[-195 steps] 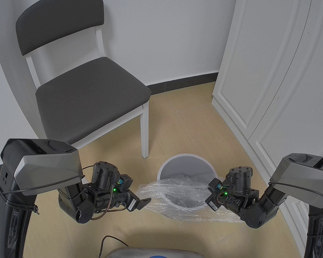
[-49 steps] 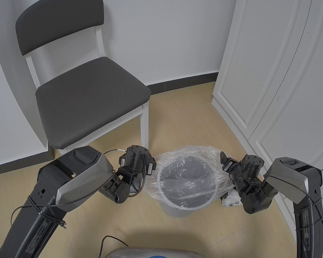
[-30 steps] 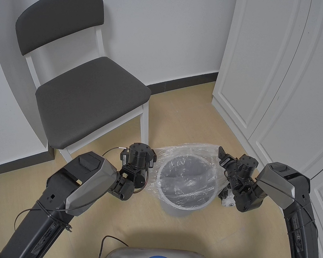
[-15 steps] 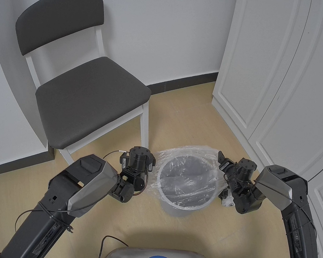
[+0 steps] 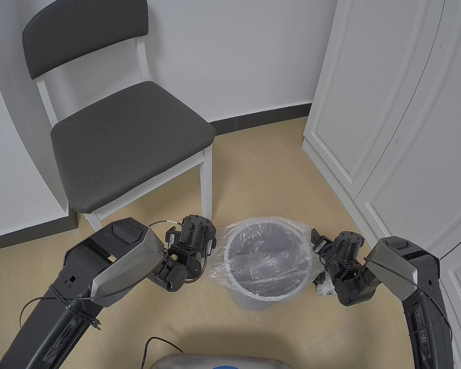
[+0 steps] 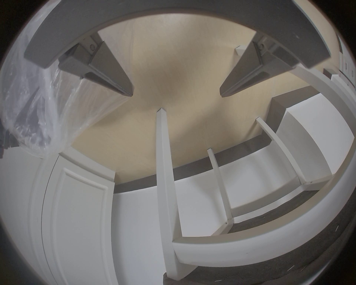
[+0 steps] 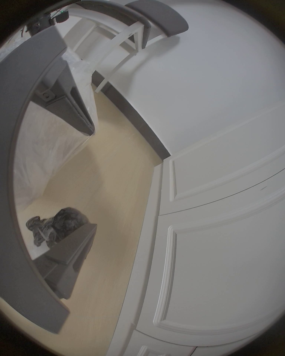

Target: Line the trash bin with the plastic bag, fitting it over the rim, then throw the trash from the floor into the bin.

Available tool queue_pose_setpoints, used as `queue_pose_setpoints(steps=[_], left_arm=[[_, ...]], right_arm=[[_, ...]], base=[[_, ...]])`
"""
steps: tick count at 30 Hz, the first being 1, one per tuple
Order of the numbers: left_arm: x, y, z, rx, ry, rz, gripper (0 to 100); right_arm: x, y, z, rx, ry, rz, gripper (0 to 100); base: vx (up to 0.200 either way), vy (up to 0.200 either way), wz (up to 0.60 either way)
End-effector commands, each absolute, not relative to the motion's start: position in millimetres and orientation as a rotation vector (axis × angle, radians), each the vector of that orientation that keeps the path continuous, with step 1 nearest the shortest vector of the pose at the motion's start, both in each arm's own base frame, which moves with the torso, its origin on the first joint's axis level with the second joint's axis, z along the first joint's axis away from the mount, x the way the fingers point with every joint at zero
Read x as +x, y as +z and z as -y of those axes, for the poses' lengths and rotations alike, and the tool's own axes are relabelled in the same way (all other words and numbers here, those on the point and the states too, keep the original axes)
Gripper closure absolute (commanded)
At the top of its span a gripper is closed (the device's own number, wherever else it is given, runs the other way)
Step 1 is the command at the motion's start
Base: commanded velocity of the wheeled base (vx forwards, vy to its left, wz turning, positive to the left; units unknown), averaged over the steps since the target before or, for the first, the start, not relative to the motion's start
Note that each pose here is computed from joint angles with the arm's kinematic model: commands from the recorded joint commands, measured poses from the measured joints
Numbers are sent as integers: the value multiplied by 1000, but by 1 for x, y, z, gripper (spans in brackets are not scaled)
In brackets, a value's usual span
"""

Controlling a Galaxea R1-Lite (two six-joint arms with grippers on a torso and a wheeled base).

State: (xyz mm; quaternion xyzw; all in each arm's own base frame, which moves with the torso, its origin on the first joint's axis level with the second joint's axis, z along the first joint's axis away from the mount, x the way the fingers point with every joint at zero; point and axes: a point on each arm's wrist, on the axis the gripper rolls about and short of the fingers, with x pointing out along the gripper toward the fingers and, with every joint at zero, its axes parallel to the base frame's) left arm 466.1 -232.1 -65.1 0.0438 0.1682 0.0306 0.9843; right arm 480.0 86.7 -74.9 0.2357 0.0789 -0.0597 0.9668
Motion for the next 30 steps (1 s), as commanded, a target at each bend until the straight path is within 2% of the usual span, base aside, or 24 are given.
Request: queue_pose_setpoints(steps=[1,7,13,20,24,30], left_arm=[[460,-54,228,104,62,-361,0],[438,-50,218,173,-25,-456,0],[438,-48,218,162,-36,-454,0],[437,-30,218,139,-34,-428,0],[436,-21,217,127,-35,-417,0],[425,-12,213,130,-72,-438,0]], right_arm=[[476,-74,-86,453,-128,-194,0],[462,-71,-84,394,-135,-301,0],[459,-68,-83,388,-135,-299,0],[448,-34,-75,365,-121,-282,0],[429,-5,-65,274,-109,-302,0],[401,3,-59,193,-53,-422,0]], base=[[0,0,0],[0,0,0],[0,0,0],[0,0,0],[0,0,0],[0,0,0]])
